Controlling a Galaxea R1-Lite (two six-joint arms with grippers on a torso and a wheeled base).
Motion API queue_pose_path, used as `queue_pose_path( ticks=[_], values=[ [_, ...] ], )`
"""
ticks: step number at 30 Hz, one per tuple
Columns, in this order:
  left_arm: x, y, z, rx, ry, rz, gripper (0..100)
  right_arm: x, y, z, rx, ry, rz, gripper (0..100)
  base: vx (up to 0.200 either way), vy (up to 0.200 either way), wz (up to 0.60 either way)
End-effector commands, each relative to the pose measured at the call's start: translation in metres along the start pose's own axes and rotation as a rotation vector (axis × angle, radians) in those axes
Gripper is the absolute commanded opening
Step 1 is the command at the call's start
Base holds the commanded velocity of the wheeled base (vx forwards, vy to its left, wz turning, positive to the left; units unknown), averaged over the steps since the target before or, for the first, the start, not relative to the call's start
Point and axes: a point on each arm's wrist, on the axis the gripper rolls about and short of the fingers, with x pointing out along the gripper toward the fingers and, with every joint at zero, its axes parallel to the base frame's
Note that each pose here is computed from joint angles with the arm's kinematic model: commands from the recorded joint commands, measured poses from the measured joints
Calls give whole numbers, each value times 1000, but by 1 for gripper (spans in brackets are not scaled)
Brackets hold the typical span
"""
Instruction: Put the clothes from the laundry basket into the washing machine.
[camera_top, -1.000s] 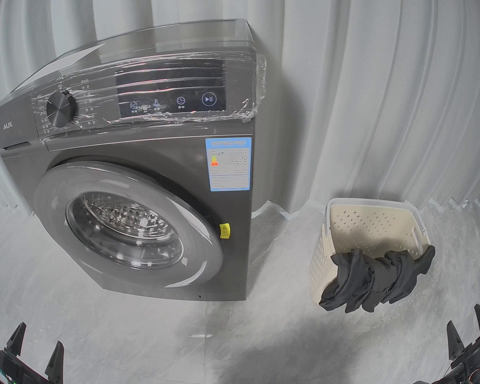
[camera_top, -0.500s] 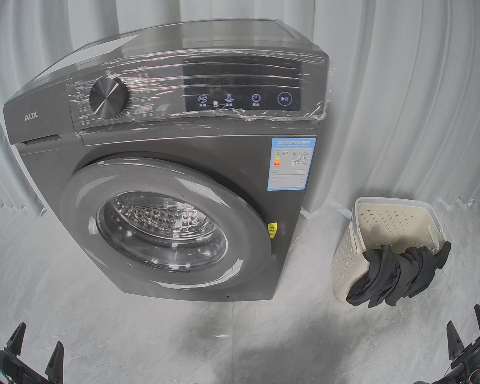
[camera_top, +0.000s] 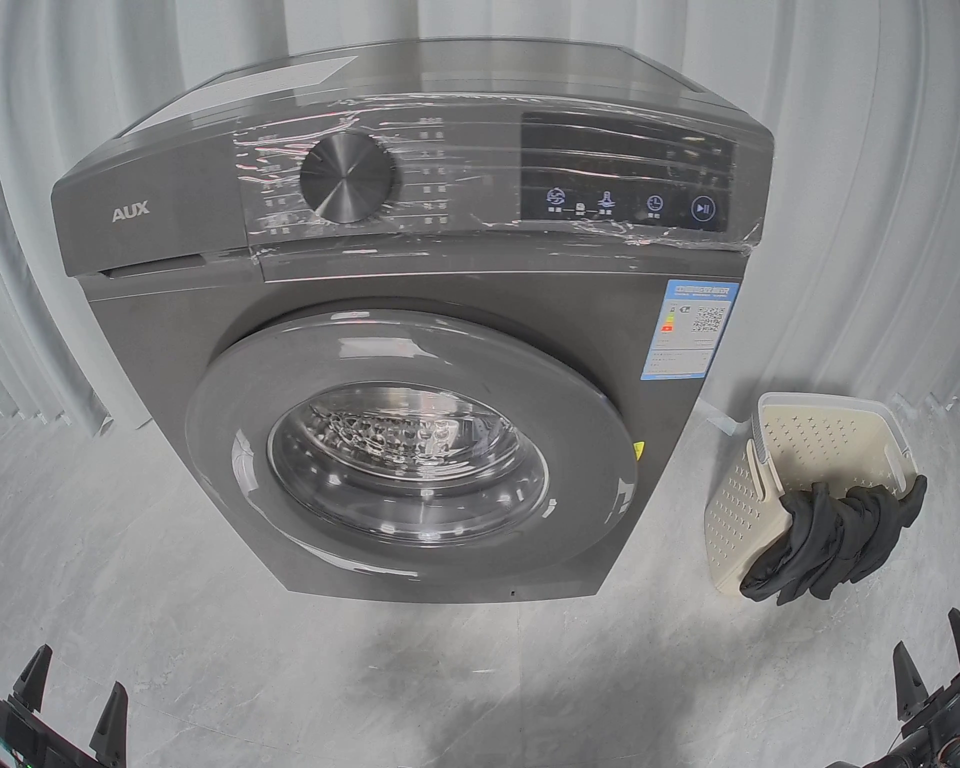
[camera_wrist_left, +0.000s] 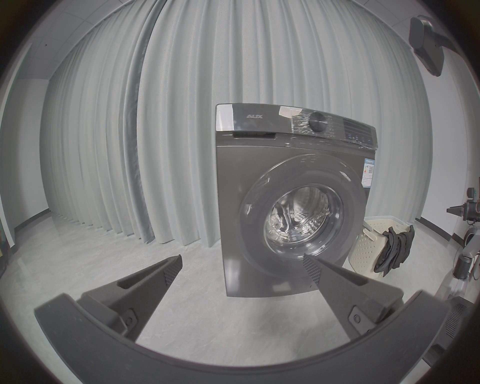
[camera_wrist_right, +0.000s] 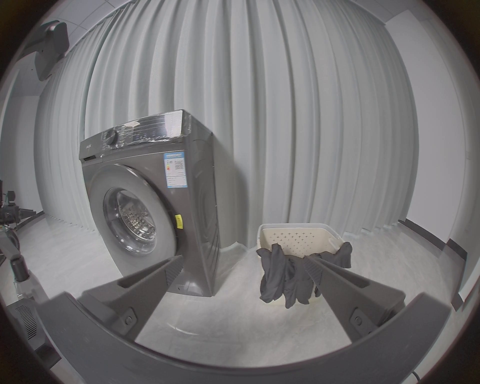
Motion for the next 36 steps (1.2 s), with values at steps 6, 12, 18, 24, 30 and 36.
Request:
queue_pose_path(
  ticks=[6,12,18,24,30,36],
  values=[
    [0,0,-4,0,2,3,100,0,0,-5,0,1,-1,100,0,0,0],
    [0,0,-4,-2,2,3,100,0,0,-5,0,1,-1,100,-100,0,0],
    [0,0,-4,3,2,4,100,0,0,-5,0,1,-1,100,-200,0,0],
    [0,0,-5,1,3,3,100,0,0,-5,0,1,-1,100,0,0,0],
    [0,0,-4,0,2,3,100,0,0,-5,0,1,-1,100,0,100,0],
    [0,0,-4,1,2,3,100,0,0,-5,0,1,-1,100,0,200,0]
  ],
)
